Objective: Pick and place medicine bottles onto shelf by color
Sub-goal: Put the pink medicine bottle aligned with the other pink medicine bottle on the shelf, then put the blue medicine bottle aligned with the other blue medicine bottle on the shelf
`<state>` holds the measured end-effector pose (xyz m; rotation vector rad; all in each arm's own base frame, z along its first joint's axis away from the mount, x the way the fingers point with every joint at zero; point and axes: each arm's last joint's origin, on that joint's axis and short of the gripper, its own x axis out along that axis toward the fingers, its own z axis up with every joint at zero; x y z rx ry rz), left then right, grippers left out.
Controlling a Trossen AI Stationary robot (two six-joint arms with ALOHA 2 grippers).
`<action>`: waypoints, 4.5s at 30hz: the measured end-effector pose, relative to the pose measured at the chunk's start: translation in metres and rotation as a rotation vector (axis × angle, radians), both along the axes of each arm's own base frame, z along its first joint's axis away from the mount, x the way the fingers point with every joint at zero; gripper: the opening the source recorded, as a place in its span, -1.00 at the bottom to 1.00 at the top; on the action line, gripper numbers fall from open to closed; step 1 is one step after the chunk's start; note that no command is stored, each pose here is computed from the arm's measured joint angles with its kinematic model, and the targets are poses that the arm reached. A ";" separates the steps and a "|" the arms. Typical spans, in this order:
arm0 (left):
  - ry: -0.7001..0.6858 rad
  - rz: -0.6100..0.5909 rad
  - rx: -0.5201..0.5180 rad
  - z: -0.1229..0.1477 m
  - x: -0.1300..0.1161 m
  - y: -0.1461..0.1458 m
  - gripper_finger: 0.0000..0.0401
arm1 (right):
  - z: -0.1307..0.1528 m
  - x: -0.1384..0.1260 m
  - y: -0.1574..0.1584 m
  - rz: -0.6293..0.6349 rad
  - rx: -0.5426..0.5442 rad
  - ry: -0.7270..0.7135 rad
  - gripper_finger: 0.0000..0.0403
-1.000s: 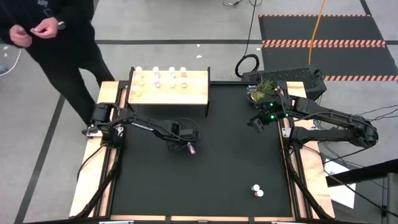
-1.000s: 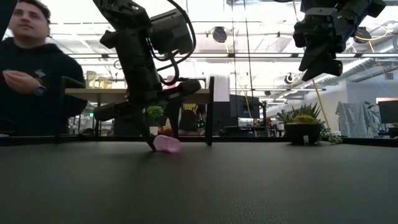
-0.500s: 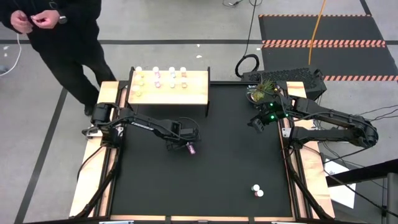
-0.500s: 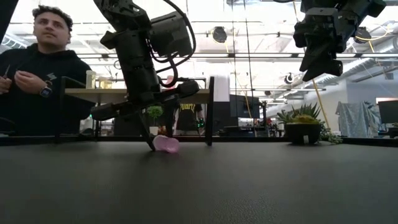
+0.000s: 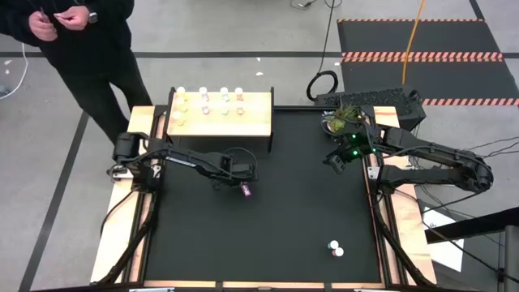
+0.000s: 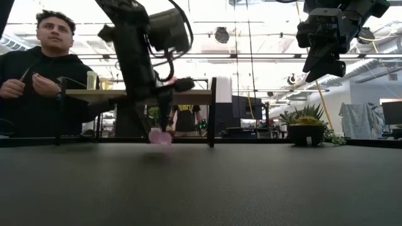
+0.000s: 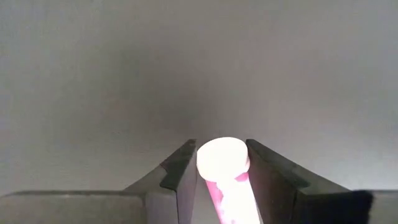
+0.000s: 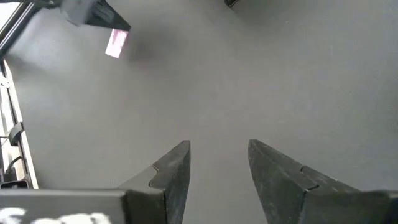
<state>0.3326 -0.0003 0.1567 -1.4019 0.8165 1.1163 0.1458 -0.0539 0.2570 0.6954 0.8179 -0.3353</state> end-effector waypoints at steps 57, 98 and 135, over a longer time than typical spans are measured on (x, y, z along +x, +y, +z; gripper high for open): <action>0.438 -0.199 1.176 0.086 -0.126 0.077 -0.33 | 0.031 0.026 -0.016 0.179 -0.643 -0.278 -0.22; 0.462 -0.280 1.192 0.086 -0.124 0.087 -0.33 | 0.035 0.028 -0.016 0.171 -0.637 -0.339 -0.22; 0.401 -0.539 1.381 0.162 -0.131 0.057 0.13 | 0.035 0.028 -0.014 0.172 -0.552 -0.367 -0.22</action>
